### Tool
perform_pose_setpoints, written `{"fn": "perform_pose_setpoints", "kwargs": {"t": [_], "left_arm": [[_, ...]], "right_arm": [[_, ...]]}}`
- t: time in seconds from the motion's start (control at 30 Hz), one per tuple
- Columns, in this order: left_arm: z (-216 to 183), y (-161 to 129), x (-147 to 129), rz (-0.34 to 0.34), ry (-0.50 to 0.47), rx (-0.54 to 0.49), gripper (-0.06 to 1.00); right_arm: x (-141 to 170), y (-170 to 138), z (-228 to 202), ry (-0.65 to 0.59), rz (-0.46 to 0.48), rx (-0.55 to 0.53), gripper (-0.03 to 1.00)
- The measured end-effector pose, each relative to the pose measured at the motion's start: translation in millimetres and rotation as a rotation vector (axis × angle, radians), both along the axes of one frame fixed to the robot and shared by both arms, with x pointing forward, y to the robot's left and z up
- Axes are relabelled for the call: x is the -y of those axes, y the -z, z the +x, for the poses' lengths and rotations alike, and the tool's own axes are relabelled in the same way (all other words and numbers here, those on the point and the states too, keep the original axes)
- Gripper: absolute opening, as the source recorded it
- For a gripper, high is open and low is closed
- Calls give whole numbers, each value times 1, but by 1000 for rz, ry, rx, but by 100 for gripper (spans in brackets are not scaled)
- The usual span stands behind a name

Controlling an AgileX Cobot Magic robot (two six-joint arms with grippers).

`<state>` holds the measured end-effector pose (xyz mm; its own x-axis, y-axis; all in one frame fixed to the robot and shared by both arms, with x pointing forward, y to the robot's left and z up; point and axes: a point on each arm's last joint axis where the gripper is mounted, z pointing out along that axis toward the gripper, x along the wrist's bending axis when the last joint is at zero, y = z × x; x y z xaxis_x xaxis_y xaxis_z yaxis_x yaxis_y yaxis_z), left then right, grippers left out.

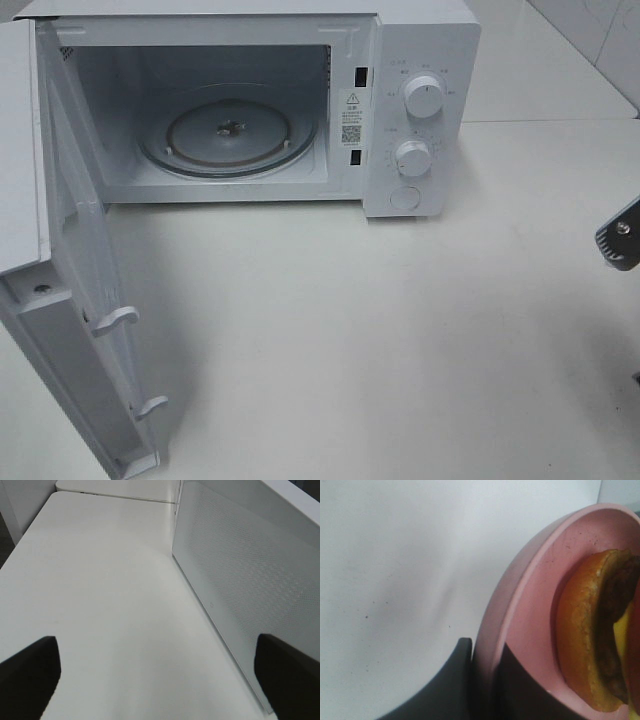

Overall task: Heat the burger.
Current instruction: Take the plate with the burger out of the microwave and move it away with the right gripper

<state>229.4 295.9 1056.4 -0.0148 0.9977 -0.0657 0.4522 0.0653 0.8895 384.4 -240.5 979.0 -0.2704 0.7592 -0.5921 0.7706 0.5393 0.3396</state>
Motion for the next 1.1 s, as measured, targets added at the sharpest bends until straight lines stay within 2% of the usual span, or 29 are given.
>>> {"fn": "perform_pose_setpoints", "kwargs": {"t": [0.17,0.47,0.7,0.93,1.1], "left_arm": [[0,0,0,0,0,0,97],[0,0,0,0,0,0,97],[0,0,0,0,0,0,97],[0,0,0,0,0,0,97],[0,0,0,0,0,0,97]], "right_arm": [[-5,15,5,64,-33,-41,7],[-21,46,16,155,44,-60,7],[-25,61,21,175,13,-81,7],[-29,73,27,177,44,-88,7],[-20,88,41,256,62,-121,7]]}}
